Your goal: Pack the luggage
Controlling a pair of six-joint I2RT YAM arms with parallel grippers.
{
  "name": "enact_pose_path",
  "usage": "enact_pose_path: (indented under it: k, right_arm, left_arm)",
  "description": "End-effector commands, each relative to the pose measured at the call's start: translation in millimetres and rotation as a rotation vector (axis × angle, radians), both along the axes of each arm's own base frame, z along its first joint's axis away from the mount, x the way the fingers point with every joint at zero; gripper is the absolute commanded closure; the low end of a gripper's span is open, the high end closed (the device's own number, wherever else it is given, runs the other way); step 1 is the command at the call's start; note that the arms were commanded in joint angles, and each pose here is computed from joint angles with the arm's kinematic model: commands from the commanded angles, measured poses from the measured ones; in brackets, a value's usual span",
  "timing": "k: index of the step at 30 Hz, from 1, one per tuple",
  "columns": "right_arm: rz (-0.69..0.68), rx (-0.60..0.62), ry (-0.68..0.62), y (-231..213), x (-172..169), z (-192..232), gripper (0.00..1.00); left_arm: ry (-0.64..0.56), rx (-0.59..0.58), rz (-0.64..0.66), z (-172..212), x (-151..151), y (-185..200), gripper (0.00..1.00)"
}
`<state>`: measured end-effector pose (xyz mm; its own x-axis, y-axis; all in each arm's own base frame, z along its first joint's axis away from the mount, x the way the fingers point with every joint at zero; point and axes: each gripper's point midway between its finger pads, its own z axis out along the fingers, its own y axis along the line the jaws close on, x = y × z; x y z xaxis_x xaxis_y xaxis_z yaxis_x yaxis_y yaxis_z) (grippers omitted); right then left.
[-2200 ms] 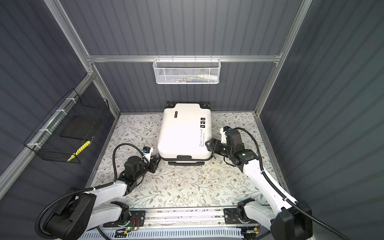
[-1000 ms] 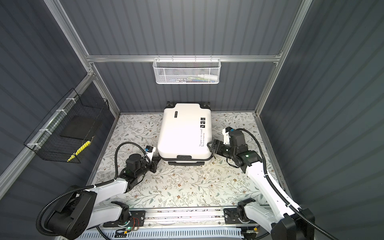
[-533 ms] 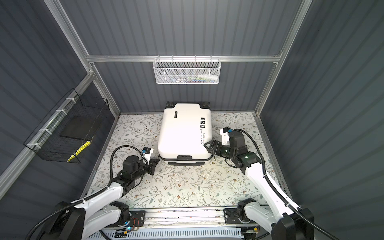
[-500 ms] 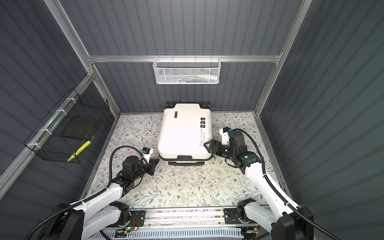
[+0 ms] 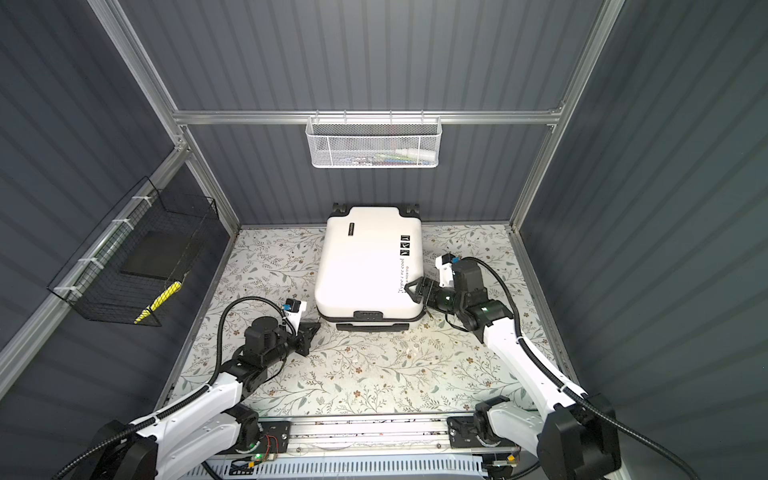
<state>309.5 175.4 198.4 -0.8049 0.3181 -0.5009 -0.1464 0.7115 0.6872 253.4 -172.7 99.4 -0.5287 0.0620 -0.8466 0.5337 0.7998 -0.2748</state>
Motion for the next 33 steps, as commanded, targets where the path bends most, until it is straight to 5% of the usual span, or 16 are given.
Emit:
enact_pose_path:
  k: [1,20,33]
  right_arm:
    - [0.020,-0.006,0.034,8,-2,-14,0.18]
    - [0.047,-0.004,0.042,21,-7,-16,0.21]
    - [0.053,0.009,0.038,24,-5,-11,0.24]
  left_arm:
    - [-0.013,-0.005,-0.105,4,-18,-22,1.00]
    - [-0.124,-0.001,-0.303,27,-41,-65,1.00]
    - [-0.186,-0.051,-0.295,52,-50,-60,1.00]
